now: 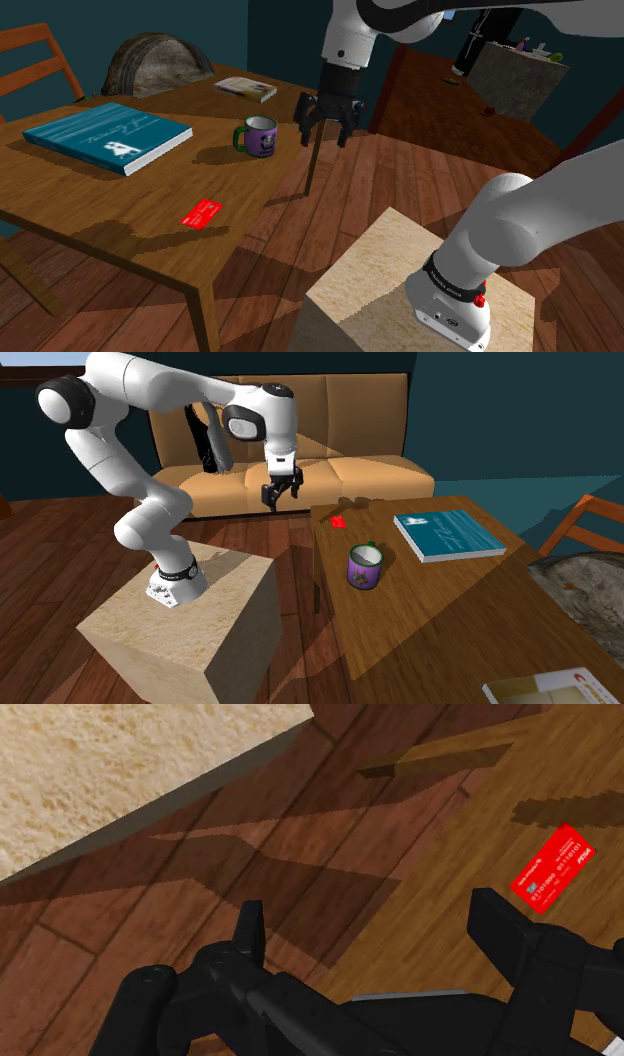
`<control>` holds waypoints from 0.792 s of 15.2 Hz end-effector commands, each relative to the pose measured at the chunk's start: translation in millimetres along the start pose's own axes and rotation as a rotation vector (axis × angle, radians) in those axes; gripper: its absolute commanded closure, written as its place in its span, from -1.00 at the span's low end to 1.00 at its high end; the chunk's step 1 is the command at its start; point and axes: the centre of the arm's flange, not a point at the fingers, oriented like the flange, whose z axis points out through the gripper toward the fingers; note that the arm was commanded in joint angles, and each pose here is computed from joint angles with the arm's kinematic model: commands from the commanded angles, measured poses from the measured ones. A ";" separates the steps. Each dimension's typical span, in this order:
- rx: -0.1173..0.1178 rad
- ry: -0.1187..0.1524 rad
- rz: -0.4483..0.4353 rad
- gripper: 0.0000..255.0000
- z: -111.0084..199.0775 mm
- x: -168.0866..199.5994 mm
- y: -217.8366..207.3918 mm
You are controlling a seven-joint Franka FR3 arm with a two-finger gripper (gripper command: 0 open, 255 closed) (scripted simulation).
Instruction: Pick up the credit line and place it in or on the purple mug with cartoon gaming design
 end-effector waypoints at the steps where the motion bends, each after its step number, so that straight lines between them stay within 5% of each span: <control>1: 0.014 -0.034 0.066 -1.00 15.9 6.6 -18.2; 12: 0.087 -0.213 0.395 -1.00 101.0 48.4 -120.1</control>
